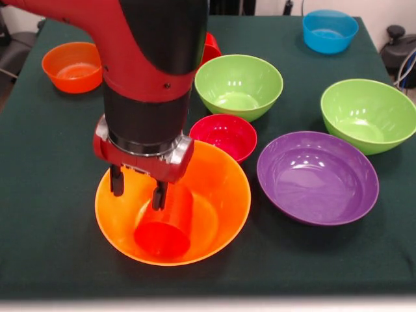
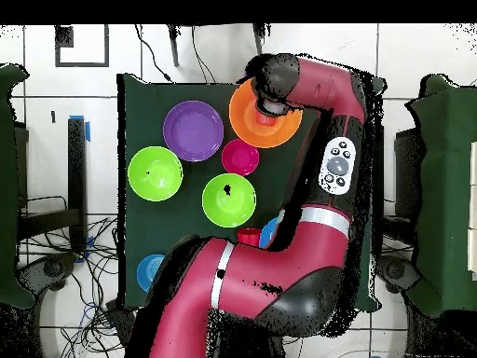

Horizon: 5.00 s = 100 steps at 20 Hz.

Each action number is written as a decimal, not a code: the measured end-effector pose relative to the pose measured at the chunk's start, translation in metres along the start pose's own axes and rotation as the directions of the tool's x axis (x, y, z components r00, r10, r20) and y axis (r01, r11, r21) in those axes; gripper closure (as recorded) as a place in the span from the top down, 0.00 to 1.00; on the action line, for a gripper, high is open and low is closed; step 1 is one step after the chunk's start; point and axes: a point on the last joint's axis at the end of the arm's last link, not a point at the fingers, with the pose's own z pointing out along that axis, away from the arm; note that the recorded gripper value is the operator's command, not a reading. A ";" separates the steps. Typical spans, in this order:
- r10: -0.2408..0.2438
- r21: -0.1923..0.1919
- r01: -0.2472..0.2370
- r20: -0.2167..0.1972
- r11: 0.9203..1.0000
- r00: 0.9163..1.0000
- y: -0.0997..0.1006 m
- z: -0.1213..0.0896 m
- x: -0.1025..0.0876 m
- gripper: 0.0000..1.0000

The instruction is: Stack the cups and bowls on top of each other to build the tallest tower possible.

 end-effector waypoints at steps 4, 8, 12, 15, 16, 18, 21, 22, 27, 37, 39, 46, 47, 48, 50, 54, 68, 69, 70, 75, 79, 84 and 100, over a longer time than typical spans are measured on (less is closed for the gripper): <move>0.006 0.011 -0.006 -0.006 1.000 1.000 0.008 0.013 -0.006 1.00; 0.038 0.019 -0.038 -0.025 0.999 0.999 0.015 0.013 -0.010 1.00; 0.108 0.042 -0.106 -0.059 0.993 0.992 0.022 0.007 -0.010 1.00; 0.153 0.060 -0.149 -0.068 0.987 0.986 0.024 0.004 -0.009 1.00; 0.164 0.066 -0.160 -0.068 0.985 0.984 0.024 0.004 -0.009 1.00; 0.184 0.078 -0.179 -0.063 0.981 0.981 0.024 0.004 -0.010 1.00; 0.198 0.091 -0.192 -0.059 0.977 0.979 0.022 0.004 -0.010 1.00; 0.199 0.093 -0.193 -0.058 0.977 0.978 0.022 0.004 -0.010 1.00; 0.210 0.069 -0.207 -0.051 0.976 0.976 0.025 -0.010 -0.016 1.00; 0.244 0.001 -0.244 -0.043 0.970 0.969 0.030 -0.052 -0.033 1.00; 0.253 -0.009 -0.253 -0.051 0.967 0.966 0.029 -0.061 -0.035 1.00; 0.279 -0.035 -0.281 -0.056 0.959 0.959 0.021 -0.079 -0.045 1.00; 0.281 -0.035 -0.283 -0.056 0.958 0.958 0.020 -0.079 -0.047 1.00; 0.283 -0.034 -0.285 -0.056 0.958 0.957 0.019 -0.079 -0.047 1.00; 0.286 -0.035 -0.288 -0.056 0.957 0.957 0.018 -0.079 -0.048 1.00; 0.302 -0.042 -0.305 -0.062 0.951 0.951 0.009 -0.077 -0.054 1.00; 0.133 -0.204 -0.160 -0.138 0.966 0.981 0.011 -0.038 -0.052 1.00; -0.009 -0.272 -0.022 -0.113 0.962 0.994 0.023 -0.037 -0.049 1.00; -0.071 -0.295 0.039 -0.097 0.955 0.993 0.027 -0.038 -0.048 1.00; -0.408 -0.372 0.383 0.011 0.846 0.913 0.043 -0.045 -0.041 1.00; -0.642 -0.383 0.617 0.076 0.688 0.763 0.045 -0.058 -0.034 1.00; -0.724 -0.386 0.695 0.093 0.607 0.684 0.038 -0.072 -0.032 1.00; -0.709 -0.443 0.681 0.132 0.583 0.693 -0.001 -0.124 -0.046 1.00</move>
